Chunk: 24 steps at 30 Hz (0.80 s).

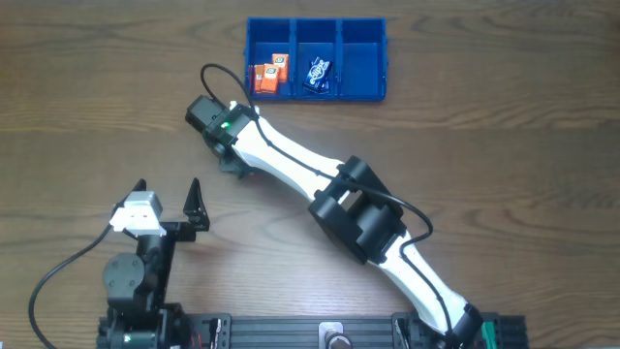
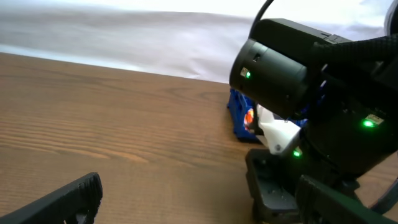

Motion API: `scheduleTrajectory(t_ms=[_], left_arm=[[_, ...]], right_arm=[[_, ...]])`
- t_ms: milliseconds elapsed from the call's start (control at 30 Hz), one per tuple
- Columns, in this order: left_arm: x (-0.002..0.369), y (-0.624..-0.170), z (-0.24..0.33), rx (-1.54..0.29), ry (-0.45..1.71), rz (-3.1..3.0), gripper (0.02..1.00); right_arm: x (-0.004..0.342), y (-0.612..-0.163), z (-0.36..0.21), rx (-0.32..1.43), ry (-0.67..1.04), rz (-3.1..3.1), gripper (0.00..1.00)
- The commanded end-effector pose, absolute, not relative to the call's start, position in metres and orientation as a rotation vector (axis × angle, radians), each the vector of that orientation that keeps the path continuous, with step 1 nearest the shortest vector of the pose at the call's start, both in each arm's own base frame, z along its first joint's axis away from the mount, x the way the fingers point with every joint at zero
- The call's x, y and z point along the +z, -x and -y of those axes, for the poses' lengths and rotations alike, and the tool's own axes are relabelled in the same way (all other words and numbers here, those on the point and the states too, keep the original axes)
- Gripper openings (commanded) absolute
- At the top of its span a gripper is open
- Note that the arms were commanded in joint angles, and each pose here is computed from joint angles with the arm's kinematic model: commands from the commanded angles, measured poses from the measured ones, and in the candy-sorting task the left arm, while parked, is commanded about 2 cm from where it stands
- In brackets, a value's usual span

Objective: Sort Candies Into Trays

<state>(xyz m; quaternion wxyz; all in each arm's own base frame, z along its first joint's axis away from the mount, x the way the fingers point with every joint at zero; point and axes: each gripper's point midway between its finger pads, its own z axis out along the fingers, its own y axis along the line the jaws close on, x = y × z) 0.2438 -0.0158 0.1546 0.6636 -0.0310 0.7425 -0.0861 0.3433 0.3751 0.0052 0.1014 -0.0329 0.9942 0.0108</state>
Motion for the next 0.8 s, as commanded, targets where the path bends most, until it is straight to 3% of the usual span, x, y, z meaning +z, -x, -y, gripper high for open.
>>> scheduleTrajectory(t_ms=[33,100,200,267,400,567,667,800], left_arm=[[0.138,-0.243,0.017,-0.194,0.054,-1.723,0.998],[0.138,-0.243,0.017,-0.194,0.054,-1.723,0.998],[0.138,-0.243,0.017,-0.194,0.054,-1.723,0.996],[0.138,-0.243,0.017,-0.194,0.054,-1.723,0.998],[0.138,-0.243,0.017,-0.194,0.054,-1.723,0.998],[0.138,-0.243,0.017,-0.194,0.054,-1.723,0.998],[0.138,-0.243,0.017,-0.194,0.054,-1.723,0.998],[0.138,-0.243,0.017,-0.194,0.054,-1.723,0.996]], right_arm=[[0.119,-0.375,-0.339,0.072,0.135,-2.749,0.152],[0.187,-0.402,-0.291,0.072,0.079,-2.620,0.150],[0.230,-0.443,-0.224,0.023,-0.029,-2.504,0.152],[0.234,-0.470,-0.192,0.000,-0.072,-2.463,0.154],[0.206,-0.519,-0.138,-0.066,-0.150,-2.446,0.159],[0.159,-0.537,-0.136,-0.054,-0.137,-2.511,0.165],[0.135,-0.542,-0.135,-0.068,-0.137,-2.541,0.224],[0.133,-0.543,-0.140,-0.053,-0.127,-2.540,0.617]])
